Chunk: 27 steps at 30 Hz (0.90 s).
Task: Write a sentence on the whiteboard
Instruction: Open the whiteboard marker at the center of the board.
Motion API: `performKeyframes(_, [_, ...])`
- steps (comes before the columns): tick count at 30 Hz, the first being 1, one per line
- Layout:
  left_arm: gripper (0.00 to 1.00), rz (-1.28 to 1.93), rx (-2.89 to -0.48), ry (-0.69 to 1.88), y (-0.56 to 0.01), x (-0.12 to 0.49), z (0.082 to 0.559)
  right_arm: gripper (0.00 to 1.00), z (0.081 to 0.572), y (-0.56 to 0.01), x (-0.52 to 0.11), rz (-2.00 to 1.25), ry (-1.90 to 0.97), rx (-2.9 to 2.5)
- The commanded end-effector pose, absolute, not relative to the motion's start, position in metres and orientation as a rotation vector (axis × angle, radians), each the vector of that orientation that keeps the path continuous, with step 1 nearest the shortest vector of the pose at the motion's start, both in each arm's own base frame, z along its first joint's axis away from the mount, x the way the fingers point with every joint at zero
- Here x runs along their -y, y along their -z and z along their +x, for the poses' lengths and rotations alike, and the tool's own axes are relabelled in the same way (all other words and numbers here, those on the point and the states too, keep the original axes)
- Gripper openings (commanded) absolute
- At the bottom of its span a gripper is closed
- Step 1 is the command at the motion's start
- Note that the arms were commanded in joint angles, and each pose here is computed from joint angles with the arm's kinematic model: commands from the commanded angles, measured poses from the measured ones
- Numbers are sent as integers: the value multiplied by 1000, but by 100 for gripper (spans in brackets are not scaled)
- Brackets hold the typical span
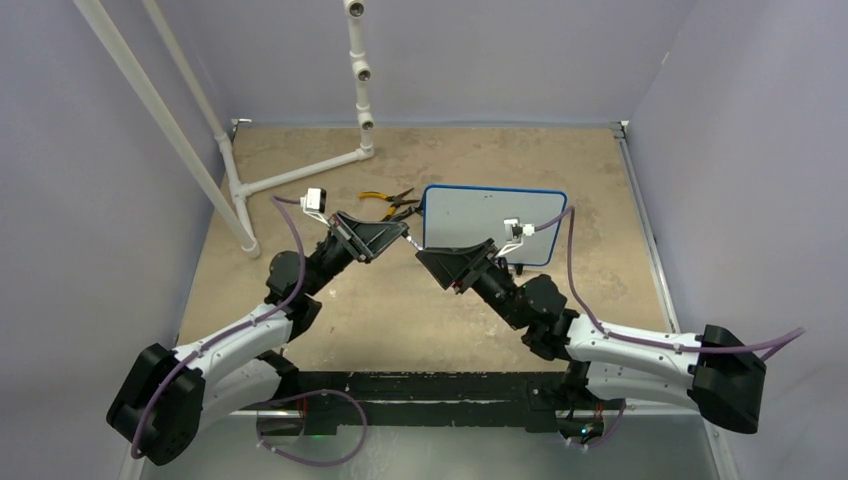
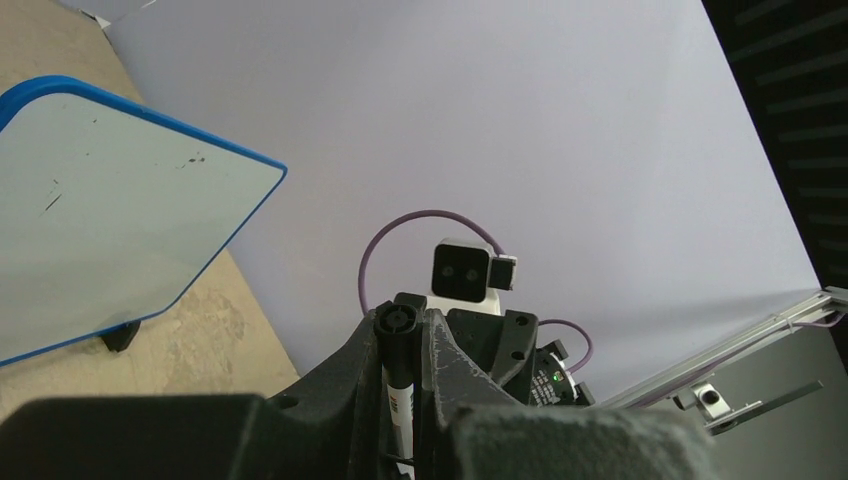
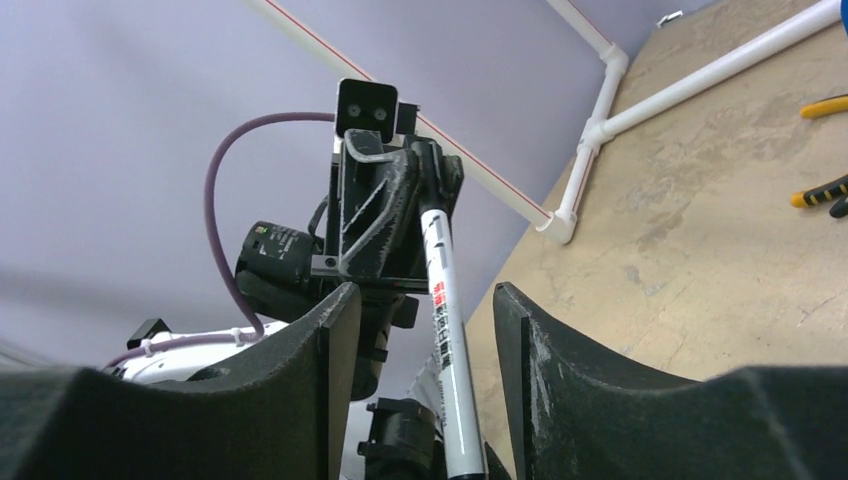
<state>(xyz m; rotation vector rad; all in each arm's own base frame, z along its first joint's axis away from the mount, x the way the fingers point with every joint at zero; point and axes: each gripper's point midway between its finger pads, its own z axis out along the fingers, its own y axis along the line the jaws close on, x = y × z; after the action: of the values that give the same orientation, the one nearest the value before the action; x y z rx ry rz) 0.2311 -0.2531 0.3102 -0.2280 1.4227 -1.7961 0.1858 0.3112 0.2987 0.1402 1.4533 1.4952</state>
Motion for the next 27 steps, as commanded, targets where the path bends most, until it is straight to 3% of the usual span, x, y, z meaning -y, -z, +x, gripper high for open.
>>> performKeyframes(1, [0, -228, -1288, 1817, -333, 240, 225, 52, 185, -329, -315, 178, -1576, -1375])
performKeyframes(19, [0, -263, -1247, 1805, -331, 232, 225, 27, 182, -331, -327, 149, -1622, -1378])
performKeyframes(24, [0, -264, -1248, 1806, -330, 232, 225, 15, 183, -331, -327, 155, -1627, -1375])
performKeyframes(27, [0, -267, -1238, 1806, -331, 230, 224, 0, 183, -330, -327, 161, -1623, -1376])
